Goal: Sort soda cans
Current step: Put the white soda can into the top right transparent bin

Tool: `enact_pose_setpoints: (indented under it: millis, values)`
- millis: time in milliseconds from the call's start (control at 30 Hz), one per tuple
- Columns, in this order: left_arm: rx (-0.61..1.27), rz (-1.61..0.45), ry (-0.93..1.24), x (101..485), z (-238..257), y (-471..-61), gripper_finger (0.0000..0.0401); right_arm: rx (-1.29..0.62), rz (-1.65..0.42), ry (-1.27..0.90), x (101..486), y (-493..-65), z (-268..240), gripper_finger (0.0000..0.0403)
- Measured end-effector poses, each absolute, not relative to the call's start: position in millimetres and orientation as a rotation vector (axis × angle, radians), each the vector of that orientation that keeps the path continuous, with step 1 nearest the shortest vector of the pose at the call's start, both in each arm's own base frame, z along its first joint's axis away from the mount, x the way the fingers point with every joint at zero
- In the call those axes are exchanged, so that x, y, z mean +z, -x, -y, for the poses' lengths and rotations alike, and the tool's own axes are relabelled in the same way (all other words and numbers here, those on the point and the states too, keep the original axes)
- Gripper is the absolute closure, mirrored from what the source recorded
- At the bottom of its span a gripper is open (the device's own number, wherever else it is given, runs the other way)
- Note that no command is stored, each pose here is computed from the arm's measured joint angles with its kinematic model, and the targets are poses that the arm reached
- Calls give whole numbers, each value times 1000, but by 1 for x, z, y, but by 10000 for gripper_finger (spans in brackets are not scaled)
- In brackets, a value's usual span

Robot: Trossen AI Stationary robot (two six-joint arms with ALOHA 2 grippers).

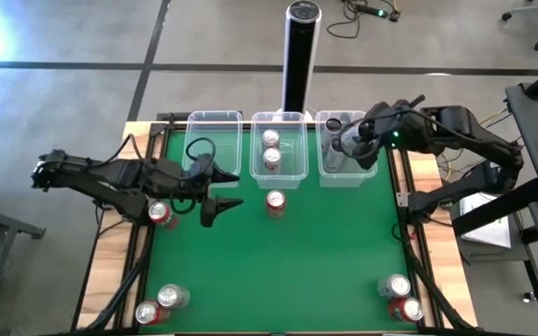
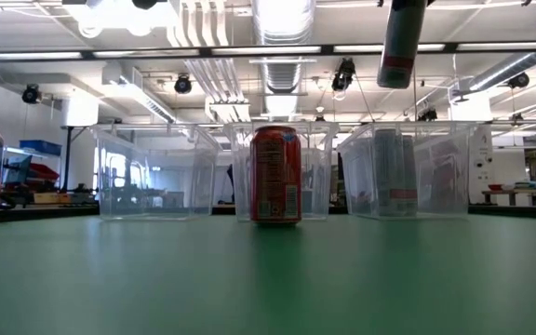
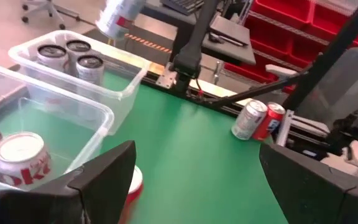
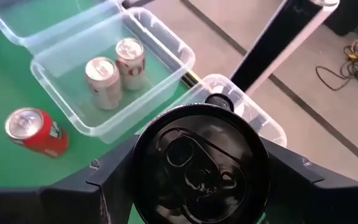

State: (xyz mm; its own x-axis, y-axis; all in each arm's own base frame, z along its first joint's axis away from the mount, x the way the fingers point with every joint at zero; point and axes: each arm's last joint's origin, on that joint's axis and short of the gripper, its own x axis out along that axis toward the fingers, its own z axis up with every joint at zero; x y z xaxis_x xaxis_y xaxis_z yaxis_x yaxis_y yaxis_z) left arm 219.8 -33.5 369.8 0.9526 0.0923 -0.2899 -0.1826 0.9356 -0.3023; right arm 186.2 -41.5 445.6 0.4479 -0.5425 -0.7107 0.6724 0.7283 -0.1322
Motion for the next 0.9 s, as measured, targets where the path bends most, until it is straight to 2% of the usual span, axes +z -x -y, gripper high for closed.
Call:
enact_pose_setpoints:
  millis: [267,433,900]
  values:
    - [185,-246,292,382,23,-223,74,-720,-904,-180,426,-187,49,149]
    - [210,-243,292,382,17,-223,74,-722,-996,-203,396,-183,50,147]
    - [241,-245,295,381,11,-224,74,-768,-1037,-339,305,-181,83,147]
